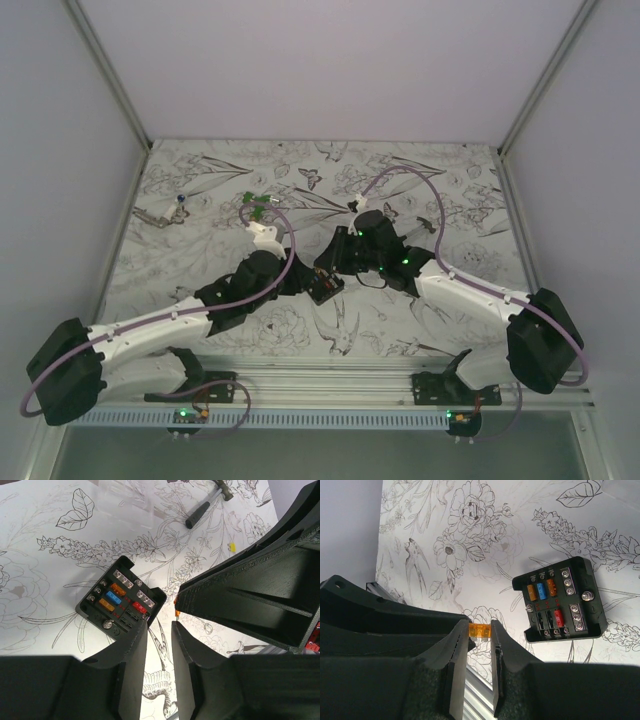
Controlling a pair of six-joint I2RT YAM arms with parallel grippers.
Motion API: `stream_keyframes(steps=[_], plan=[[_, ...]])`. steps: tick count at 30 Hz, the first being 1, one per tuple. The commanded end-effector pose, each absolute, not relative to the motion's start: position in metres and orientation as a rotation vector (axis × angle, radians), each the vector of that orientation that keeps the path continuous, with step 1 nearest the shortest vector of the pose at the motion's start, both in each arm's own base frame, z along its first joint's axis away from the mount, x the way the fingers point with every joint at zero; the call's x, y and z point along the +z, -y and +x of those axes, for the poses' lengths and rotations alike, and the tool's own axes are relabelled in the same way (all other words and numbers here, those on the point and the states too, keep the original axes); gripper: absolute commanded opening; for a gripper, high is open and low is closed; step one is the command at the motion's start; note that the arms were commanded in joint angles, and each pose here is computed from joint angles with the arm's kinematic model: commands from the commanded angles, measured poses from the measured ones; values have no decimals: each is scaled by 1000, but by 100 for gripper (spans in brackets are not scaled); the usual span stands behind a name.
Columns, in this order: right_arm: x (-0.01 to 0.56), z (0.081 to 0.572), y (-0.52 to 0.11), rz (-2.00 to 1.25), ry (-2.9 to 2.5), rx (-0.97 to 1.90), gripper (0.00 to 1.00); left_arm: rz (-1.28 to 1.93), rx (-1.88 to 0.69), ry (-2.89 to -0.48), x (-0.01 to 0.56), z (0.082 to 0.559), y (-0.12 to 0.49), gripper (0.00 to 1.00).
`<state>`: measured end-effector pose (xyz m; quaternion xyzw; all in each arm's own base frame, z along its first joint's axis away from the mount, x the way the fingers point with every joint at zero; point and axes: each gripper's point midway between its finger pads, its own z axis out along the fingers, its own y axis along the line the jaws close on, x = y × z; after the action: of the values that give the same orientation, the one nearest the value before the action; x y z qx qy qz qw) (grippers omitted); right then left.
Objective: Snap on the fuse box
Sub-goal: Pick up the fuse from the center of the board.
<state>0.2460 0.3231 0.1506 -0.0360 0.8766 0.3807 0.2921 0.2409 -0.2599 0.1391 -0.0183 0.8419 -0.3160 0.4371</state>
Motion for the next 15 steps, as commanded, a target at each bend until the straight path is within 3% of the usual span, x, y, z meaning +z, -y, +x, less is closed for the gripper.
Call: stream_keyframes(steps=[1,15], plan=[[163,243,-335,-105,-2297,1097,22,-37,-848,-2053,156,243,273,29],[158,244,-332,-99,-2300,1071,22,-69,-877,-2029,160,235,267,29]])
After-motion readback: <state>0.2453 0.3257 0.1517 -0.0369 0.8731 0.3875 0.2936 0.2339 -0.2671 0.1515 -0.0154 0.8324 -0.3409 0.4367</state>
